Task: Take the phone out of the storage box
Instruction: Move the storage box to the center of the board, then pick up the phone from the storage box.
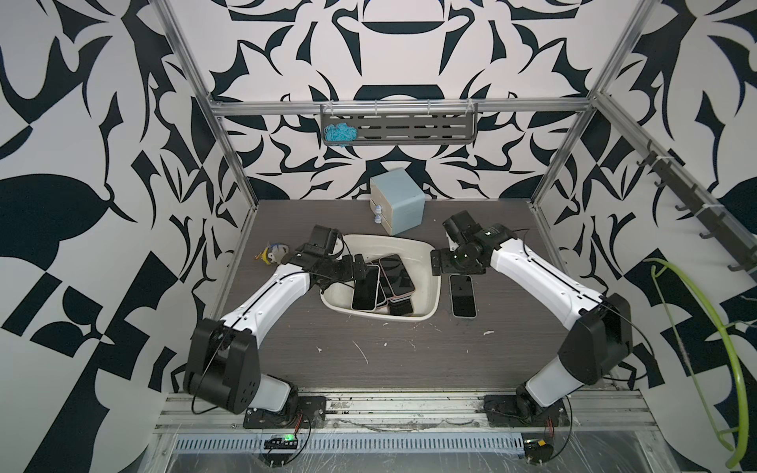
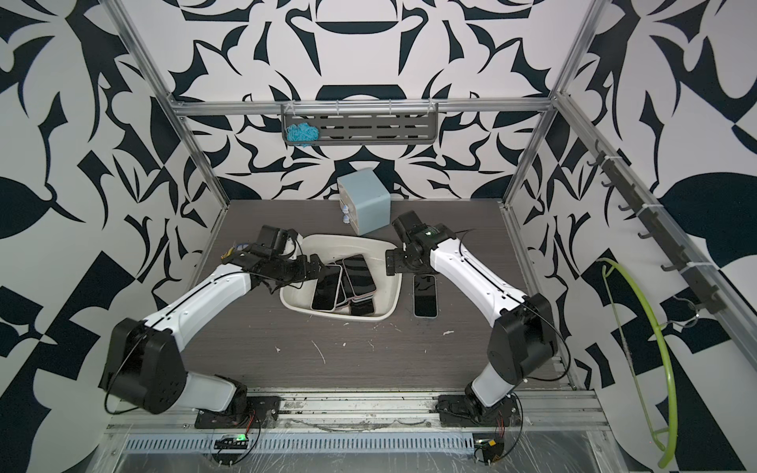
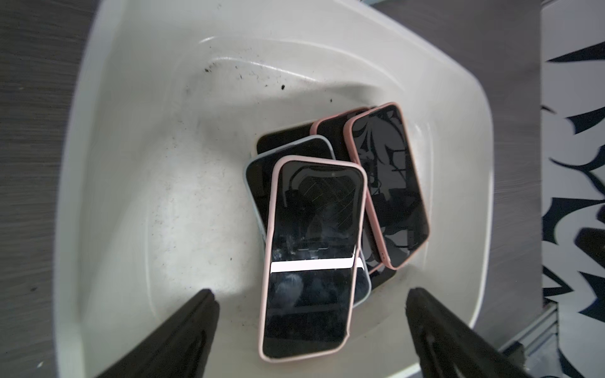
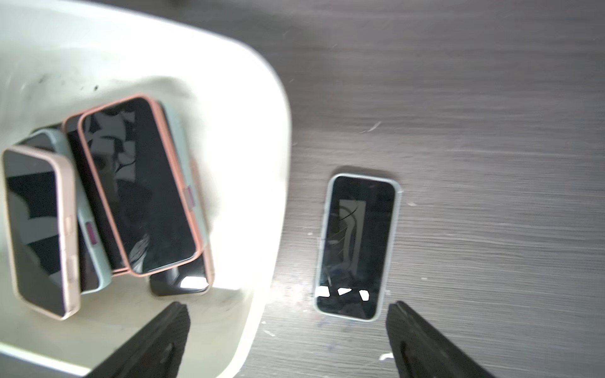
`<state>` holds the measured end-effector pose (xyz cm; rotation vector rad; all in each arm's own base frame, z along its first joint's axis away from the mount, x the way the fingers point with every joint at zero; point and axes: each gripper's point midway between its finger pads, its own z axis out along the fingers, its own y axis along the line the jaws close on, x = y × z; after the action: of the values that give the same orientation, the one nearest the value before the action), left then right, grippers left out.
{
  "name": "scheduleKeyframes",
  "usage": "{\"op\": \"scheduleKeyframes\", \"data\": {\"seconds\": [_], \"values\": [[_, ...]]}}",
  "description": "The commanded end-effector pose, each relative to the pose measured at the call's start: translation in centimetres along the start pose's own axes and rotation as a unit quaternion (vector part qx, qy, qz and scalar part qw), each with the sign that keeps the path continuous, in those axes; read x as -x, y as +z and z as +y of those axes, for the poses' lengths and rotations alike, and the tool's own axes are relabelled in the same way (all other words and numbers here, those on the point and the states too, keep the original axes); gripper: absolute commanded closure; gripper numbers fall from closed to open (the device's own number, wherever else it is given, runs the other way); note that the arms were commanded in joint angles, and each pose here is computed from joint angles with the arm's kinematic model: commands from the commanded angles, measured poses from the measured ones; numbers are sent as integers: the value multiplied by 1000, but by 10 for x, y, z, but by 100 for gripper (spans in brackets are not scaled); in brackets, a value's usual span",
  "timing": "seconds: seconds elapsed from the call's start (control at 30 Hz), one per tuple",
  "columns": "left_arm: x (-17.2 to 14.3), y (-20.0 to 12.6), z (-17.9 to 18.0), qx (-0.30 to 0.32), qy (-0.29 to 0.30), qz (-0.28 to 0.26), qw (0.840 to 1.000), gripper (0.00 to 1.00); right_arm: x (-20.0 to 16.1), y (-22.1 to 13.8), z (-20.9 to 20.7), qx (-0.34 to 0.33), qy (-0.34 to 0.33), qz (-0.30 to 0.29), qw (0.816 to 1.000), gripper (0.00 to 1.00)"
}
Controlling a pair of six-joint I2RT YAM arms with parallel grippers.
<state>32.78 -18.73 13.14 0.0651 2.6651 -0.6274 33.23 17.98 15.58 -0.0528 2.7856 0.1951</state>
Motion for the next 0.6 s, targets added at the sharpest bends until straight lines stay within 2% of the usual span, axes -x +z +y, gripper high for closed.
{"op": "scheduleKeyframes", "data": {"seconds": [0.0, 0.2, 0.37, 0.57], "values": [[-14, 15, -3, 32, 62, 50, 996, 1, -7, 9, 16, 39, 25, 27, 999, 1], [-10, 34, -3, 35, 83, 73, 993, 0, -12, 9, 20, 50, 23, 30, 998, 1], [-7, 38, 6, 63, 105, 87, 989, 0, -22, 9, 15, 52, 22, 31, 998, 0], [-12, 45, -4, 38, 128, 105, 986, 0, -36, 15, 8, 44, 20, 43, 998, 0]]}}
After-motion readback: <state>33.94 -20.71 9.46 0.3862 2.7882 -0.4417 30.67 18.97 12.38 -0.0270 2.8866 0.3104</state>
